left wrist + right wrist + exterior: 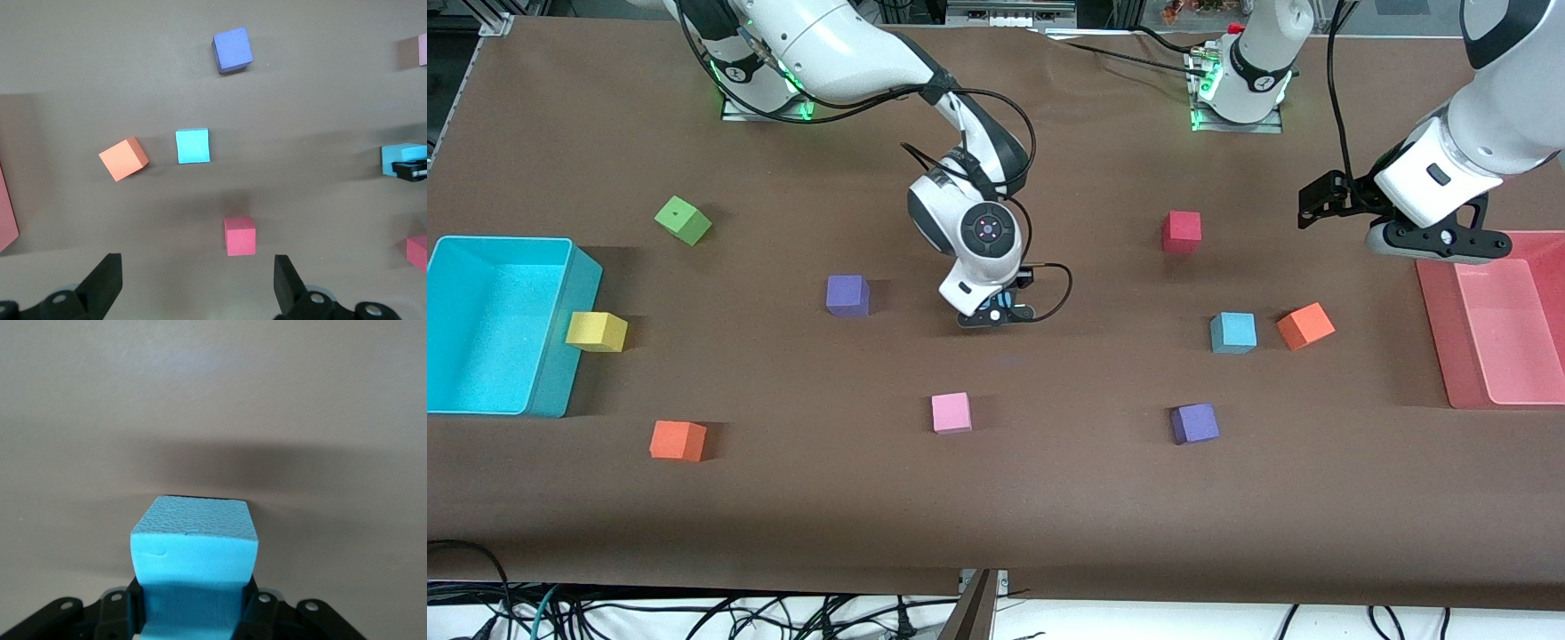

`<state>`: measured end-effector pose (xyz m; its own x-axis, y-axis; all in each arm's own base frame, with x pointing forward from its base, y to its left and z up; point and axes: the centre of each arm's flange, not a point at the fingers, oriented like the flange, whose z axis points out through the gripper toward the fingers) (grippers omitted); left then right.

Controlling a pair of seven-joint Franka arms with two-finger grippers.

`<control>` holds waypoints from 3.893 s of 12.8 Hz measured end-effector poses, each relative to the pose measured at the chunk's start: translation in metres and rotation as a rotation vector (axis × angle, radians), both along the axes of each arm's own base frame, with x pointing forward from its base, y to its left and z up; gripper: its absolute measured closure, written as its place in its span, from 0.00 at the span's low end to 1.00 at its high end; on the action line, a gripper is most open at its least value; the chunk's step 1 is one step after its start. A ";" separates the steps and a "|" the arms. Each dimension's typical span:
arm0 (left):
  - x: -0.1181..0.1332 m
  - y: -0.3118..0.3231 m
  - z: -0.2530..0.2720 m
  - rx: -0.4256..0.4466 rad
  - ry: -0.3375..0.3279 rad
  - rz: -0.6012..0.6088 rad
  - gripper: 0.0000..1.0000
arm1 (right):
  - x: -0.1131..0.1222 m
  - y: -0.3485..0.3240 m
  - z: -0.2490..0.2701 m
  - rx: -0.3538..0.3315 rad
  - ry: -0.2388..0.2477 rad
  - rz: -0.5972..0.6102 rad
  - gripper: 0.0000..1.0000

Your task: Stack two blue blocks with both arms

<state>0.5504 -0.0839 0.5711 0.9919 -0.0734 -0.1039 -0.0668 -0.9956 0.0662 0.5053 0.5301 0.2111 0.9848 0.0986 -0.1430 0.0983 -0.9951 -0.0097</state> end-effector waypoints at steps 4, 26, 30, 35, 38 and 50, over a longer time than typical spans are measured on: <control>0.000 0.000 0.000 0.000 0.000 0.000 0.00 | -0.013 0.018 0.003 0.022 -0.019 0.013 0.43; 0.014 0.010 -0.093 0.013 0.044 0.032 0.00 | 0.050 -0.091 0.072 0.416 -0.170 0.574 0.00; 0.018 0.017 -0.129 0.023 0.097 0.046 0.00 | 0.021 -0.123 0.040 0.540 -0.234 0.691 0.00; 0.037 0.015 -0.211 0.034 0.059 0.057 0.00 | 0.001 -0.145 0.003 0.684 -0.336 0.783 0.00; 0.036 0.015 -0.257 0.037 0.012 0.061 0.00 | -0.010 -0.154 -0.013 0.743 -0.389 0.843 0.00; 0.015 -0.005 -0.369 0.052 -0.021 -0.003 0.00 | -0.041 -0.139 -0.052 0.821 -0.433 0.974 0.00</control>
<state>0.5653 -0.0885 0.2024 0.9937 -0.0710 -0.0872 -0.0701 -0.9975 0.0128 0.4642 0.3912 0.1593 0.4163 0.6855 0.5973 0.9039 -0.2406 -0.3538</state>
